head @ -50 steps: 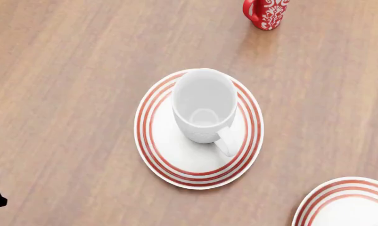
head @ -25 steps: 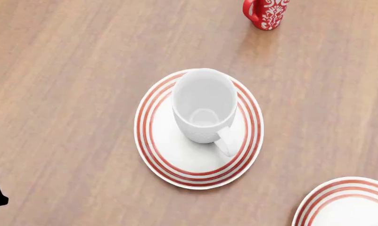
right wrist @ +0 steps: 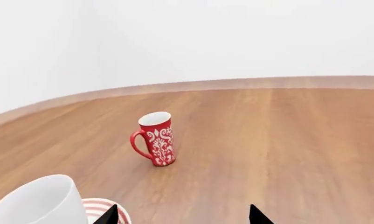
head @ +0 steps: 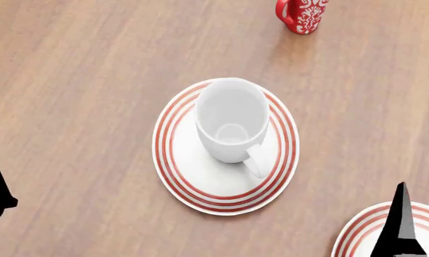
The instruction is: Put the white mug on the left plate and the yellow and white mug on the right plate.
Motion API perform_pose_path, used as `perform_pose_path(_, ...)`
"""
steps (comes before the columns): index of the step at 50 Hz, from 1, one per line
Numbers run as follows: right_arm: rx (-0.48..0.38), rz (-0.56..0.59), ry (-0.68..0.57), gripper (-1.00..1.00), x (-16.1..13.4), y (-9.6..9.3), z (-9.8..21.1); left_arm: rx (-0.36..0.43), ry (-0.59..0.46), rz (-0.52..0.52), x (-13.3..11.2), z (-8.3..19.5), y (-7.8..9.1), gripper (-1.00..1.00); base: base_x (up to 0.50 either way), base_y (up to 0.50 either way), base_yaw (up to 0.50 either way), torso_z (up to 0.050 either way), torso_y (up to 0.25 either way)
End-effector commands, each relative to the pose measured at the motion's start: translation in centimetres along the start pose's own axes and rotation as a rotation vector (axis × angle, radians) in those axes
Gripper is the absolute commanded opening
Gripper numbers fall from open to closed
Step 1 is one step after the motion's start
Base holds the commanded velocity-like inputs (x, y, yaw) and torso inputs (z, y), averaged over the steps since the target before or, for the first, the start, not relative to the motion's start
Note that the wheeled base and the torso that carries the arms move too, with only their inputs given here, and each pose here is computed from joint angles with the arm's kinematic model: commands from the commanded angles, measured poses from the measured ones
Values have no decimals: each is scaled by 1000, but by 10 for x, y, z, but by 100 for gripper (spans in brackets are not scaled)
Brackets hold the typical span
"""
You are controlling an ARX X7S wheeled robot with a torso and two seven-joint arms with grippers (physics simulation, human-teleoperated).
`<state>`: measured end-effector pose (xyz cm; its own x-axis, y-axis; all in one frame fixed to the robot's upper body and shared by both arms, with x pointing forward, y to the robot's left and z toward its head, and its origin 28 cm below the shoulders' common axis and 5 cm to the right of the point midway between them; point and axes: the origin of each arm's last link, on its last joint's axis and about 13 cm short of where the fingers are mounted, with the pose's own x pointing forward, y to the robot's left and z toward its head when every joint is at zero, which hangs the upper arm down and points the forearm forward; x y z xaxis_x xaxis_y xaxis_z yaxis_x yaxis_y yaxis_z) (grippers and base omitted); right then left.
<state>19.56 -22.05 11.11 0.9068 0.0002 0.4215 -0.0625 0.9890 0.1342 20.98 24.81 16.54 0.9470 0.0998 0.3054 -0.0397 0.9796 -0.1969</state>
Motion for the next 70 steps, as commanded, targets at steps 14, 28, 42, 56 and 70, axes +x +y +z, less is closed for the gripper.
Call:
perform_pose_path(14,-25,-26,70,100,105,16,-34,185,135,-58,116,-4,-21,100,0,0,0,0,0)
perform_pose_path(28,-46,19,-67,100,91,26,-9,197,58,-88,116,40,-35,100,0,0,0,0,0)
perform_pose_path(42,-56,50,-295,100,58,45,59,168,-119,-135,87,104,-37,100,0,0,0,0,0)
perform_pose_path(56,-49,106,-427,100,38,57,92,145,-292,-191,56,150,-39,100,0,0,0,0,0)
perform_pose_path(70,-48,120,-462,100,34,56,100,146,-344,-219,50,159,-40,100,0,0,0,0,0)
